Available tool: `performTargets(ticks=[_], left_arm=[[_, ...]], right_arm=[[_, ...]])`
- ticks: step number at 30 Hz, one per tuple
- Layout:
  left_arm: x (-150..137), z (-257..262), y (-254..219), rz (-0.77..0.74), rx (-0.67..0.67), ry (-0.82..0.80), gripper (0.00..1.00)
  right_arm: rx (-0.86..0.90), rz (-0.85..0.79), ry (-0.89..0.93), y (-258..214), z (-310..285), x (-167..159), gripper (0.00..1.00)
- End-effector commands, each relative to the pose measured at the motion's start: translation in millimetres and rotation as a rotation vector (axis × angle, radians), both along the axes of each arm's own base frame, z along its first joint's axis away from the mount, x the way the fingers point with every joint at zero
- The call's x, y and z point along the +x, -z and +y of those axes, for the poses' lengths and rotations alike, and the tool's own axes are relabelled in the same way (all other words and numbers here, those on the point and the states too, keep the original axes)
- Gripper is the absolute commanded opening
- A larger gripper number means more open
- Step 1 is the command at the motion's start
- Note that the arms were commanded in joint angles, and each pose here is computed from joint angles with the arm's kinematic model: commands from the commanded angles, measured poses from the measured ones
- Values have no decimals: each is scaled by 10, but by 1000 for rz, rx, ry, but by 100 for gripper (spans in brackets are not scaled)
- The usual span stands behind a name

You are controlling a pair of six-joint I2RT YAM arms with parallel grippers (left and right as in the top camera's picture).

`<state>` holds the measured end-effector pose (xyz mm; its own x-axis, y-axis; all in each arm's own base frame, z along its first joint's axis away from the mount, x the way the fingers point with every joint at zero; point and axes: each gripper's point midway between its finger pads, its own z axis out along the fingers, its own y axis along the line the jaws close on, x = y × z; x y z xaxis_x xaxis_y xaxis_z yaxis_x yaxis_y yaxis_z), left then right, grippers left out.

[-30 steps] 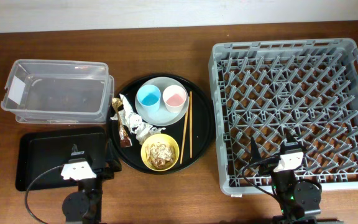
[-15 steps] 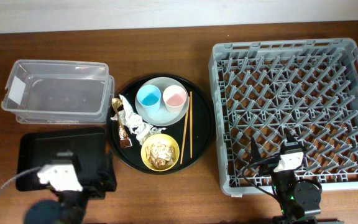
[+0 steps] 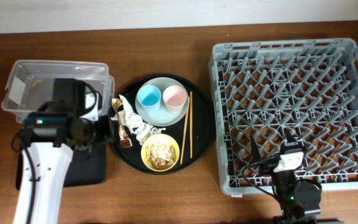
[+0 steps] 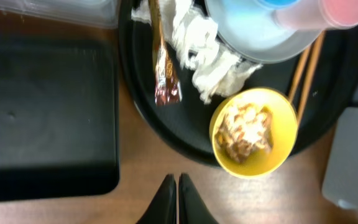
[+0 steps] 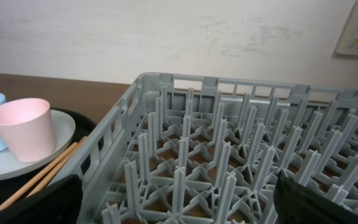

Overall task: Sort waste into correct bins and load items into the dishwasher rack
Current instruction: 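Grasp the gold wrapper on the round tray with the left gripper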

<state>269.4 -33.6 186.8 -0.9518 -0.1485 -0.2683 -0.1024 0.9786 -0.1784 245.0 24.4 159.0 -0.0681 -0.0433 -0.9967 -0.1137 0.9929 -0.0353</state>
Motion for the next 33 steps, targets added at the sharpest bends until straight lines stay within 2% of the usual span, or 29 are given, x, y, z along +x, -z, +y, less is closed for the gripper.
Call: performTargets(ticks=[1, 5, 7, 8, 9, 13, 19, 20, 22, 25, 28, 33], left_arm=[[41, -101, 570, -3, 31, 6, 19], [187, -95, 1065, -113, 125, 24, 33], [228, -76, 1193, -155, 147, 19, 35], [279, -62, 1243, -193, 153, 11, 43], [307, -65, 1252, -211, 150, 9, 46], [331, -70, 1380, -237, 145, 6, 47], [379, -79, 1720, -170, 156, 12, 50], [383, -92, 1748, -165, 150, 16, 49], [403, -95, 1740, -173, 149, 15, 27], [420, -98, 1699, -188, 146, 14, 0], [458, -106, 1545, -228, 139, 10, 0], [447, -104, 675, -378, 99, -30, 0]], right_arm=[[2, 2, 5, 23, -14, 1, 98], [2, 2, 5, 23, -14, 1, 98], [2, 2, 5, 23, -14, 1, 98], [2, 2, 5, 23, -14, 1, 98], [2, 2, 6, 23, -15, 1, 98], [2, 2, 5, 23, -14, 1, 98], [2, 2, 5, 23, -14, 1, 98], [2, 2, 6, 23, -15, 1, 98], [2, 2, 6, 23, -15, 1, 99], [2, 2, 5, 23, -14, 1, 98], [2, 2, 5, 23, -14, 1, 98], [2, 2, 6, 23, -15, 1, 98]])
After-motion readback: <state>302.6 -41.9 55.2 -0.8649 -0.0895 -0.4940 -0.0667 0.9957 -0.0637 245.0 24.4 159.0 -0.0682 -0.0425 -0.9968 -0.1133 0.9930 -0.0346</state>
